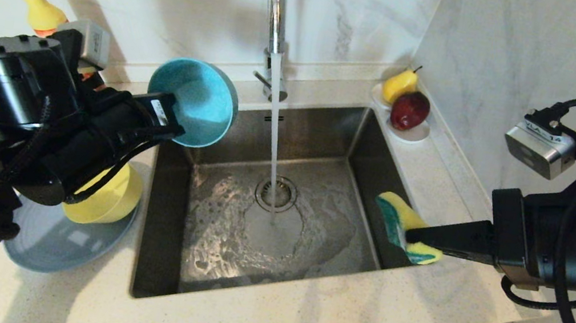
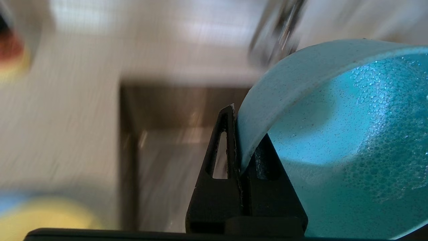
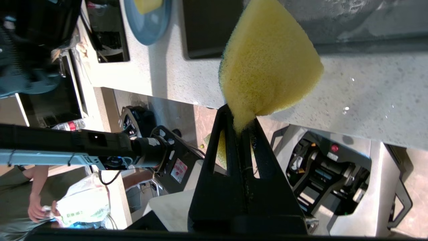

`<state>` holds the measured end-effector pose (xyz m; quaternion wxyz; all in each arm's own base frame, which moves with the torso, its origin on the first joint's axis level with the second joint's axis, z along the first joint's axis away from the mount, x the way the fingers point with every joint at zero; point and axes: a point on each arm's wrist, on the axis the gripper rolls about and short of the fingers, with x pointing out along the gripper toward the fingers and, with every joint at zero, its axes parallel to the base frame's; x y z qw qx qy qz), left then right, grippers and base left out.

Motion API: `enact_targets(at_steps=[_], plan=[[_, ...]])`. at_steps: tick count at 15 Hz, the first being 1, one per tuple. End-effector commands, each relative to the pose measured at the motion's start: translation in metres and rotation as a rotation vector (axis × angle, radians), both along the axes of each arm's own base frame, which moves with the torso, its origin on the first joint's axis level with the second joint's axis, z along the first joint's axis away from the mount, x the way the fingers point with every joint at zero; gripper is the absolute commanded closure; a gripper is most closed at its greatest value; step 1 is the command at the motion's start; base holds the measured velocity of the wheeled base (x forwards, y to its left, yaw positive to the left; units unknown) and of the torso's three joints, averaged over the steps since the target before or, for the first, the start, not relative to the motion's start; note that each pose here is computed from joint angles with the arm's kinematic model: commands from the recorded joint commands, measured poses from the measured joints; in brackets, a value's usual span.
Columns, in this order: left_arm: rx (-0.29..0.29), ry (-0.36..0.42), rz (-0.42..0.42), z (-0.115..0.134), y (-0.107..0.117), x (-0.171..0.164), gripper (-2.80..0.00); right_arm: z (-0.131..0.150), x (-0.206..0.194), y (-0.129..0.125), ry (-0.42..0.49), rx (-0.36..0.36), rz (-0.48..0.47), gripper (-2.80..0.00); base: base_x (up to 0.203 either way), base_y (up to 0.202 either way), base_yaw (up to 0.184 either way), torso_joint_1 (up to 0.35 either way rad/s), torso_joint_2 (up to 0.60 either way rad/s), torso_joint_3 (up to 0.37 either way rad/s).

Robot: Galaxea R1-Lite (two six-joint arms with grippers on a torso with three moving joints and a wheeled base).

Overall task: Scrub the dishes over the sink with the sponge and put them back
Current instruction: Rinse the bowl, then place the bowl on the table

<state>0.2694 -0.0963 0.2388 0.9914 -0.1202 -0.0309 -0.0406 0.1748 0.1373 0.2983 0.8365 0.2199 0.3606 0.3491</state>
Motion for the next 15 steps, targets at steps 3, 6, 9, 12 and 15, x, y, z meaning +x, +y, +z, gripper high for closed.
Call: enact_targets(at_steps=[3,6,9,12,15], plan=[[0.037,0.347,-0.034,0.01,0.009,-0.028,0.0,-0.004,-0.001,-0.006,0.013,-0.004,-0.02,0.0,0.0,0.0,0.0,0.0,0.0,0.0],[-0.06,0.517,-0.097,0.047,0.012,-0.04,0.0,-0.005,-0.005,-0.011,0.013,-0.005,-0.026,0.0,0.0,0.0,0.0,0.0,0.0,0.0],[-0.133,0.624,-0.133,0.076,0.02,-0.064,0.0,-0.007,-0.008,-0.016,0.015,-0.007,-0.038,0.0,0.0,0.0,0.0,0.0,0.0,0.0],[-0.195,0.607,-0.063,0.09,0.037,-0.069,0.0,-0.009,-0.008,-0.02,0.016,-0.01,-0.053,0.0,0.0,0.0,0.0,0.0,0.0,0.0],[-0.279,0.592,0.05,0.099,0.064,-0.071,0.0,-0.008,-0.008,-0.024,0.014,-0.006,-0.064,0.0,0.0,0.0,0.0,0.0,0.0,0.0]])
